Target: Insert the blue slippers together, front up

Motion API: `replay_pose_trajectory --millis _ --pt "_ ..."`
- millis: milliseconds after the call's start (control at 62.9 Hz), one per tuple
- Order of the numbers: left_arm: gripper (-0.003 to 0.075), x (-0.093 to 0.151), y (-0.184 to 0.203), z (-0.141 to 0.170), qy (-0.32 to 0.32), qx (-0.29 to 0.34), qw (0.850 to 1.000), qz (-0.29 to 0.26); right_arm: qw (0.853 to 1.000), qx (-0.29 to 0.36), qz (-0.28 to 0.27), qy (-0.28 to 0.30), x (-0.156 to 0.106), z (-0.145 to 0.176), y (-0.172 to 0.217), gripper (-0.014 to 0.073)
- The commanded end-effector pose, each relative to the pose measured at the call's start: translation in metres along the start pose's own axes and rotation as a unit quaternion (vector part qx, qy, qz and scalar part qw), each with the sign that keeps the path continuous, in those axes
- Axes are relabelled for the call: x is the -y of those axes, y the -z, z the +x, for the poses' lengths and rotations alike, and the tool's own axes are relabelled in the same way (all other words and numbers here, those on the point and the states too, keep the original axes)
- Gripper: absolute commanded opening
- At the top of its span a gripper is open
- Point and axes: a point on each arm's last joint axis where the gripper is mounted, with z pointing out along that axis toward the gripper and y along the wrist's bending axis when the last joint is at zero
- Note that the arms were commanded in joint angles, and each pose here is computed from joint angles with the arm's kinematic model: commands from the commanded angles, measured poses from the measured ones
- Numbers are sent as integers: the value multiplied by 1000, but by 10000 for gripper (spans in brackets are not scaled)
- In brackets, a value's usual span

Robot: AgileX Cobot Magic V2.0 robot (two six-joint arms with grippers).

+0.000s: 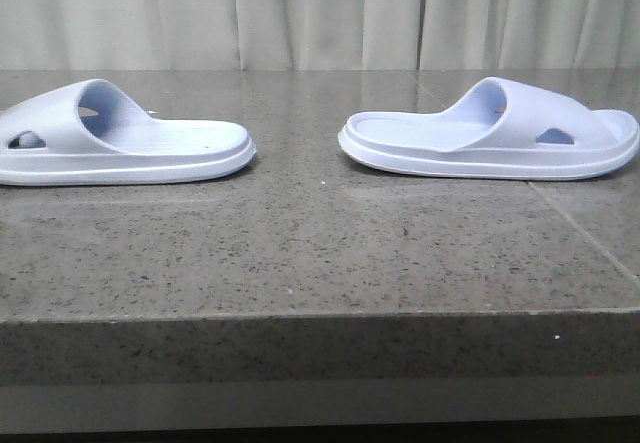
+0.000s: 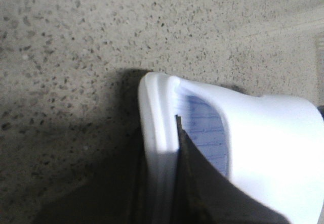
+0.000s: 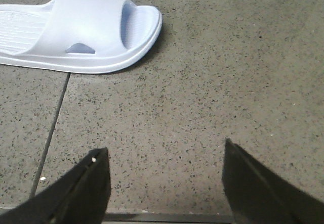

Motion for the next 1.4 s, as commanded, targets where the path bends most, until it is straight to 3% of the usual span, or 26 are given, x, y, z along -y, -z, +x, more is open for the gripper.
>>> replay_pose_trajectory --millis 0,207,318,461,715,779,795,1272,1383 --pt "-20 29 15 -6 -38 15 999 35 999 44 3 6 0 -15 4 500" --pt "-20 69 45 -4 -79 67 993 63 999 44 3 6 0 -15 4 500" --pt "-20 96 56 13 -102 95 986 96 999 44 3 6 0 -15 4 500" --pt "-20 111 52 38 -97 105 981 134 999 44 3 6 0 -15 4 500" --pt "-20 114 23 66 -95 71 984 133 999 44 3 6 0 -15 4 500" --pt "-20 115 22 67 -96 70 984 130 999 47 3 6 0 -16 4 500" --pt "-20 115 21 67 -96 70 984 131 999 48 3 6 0 -16 4 449" --pt "-20 116 21 66 -94 72 984 132 998 59 0 2 -1 -21 3 448" --pt "-20 116 21 66 -94 72 984 132 1000 11 2 -3 -1 -32 -7 445"
